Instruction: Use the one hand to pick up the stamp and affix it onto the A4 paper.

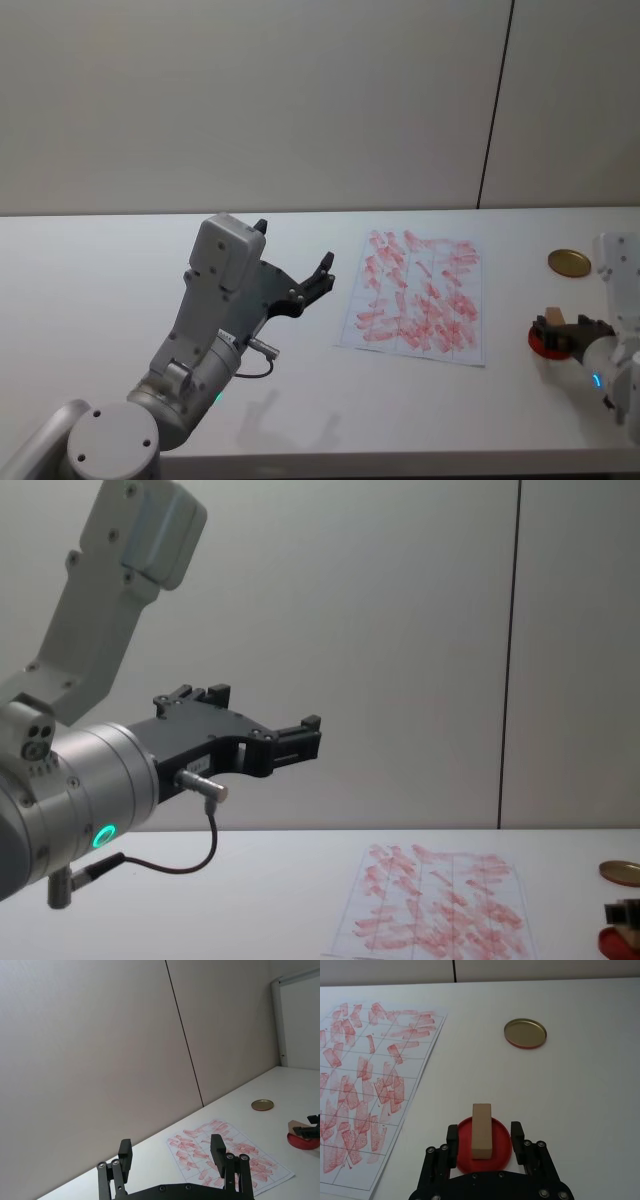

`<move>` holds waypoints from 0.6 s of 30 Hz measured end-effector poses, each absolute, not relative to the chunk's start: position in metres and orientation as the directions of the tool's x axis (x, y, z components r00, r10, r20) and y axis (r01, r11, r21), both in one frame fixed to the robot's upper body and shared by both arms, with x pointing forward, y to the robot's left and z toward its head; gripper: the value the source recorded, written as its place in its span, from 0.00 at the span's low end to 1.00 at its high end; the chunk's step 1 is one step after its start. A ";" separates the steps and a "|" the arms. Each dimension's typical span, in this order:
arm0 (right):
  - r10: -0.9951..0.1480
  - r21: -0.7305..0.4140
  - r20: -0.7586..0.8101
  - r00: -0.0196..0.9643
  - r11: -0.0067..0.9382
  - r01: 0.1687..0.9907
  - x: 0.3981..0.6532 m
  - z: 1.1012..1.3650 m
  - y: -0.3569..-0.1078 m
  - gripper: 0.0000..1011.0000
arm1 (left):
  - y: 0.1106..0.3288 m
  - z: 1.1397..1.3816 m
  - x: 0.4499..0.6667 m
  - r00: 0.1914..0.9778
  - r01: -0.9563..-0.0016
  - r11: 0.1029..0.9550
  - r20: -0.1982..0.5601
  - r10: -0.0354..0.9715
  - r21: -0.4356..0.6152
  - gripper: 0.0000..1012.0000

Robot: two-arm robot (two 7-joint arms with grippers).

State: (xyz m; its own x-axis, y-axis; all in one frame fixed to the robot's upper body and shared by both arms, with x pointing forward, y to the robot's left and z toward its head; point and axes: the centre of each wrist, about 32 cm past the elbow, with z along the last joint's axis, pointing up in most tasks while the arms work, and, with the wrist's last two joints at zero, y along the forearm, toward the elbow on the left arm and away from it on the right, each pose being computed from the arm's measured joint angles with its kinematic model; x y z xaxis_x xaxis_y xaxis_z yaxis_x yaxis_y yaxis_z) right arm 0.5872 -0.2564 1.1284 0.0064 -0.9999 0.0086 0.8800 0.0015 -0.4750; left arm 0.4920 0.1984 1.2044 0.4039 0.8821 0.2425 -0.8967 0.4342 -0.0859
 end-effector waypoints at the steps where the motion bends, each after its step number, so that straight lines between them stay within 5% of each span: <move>1: -1.000 -0.480 0.012 0.005 -0.002 0.877 0.588 1.128 -0.256 0.63 | 0.198 1.204 0.492 0.404 -0.897 0.434 0.242 0.882 -0.086 0.98; 14: -0.999 -0.516 0.034 -0.009 -0.025 0.856 0.593 1.125 -0.252 0.23 | 0.198 1.204 0.492 0.404 -0.897 0.434 0.242 0.882 -0.086 0.98; 18: -0.999 -0.522 0.038 -0.014 -0.032 0.852 0.594 1.124 -0.251 0.21 | 0.198 1.204 0.492 0.404 -0.897 0.434 0.242 0.882 -0.086 0.98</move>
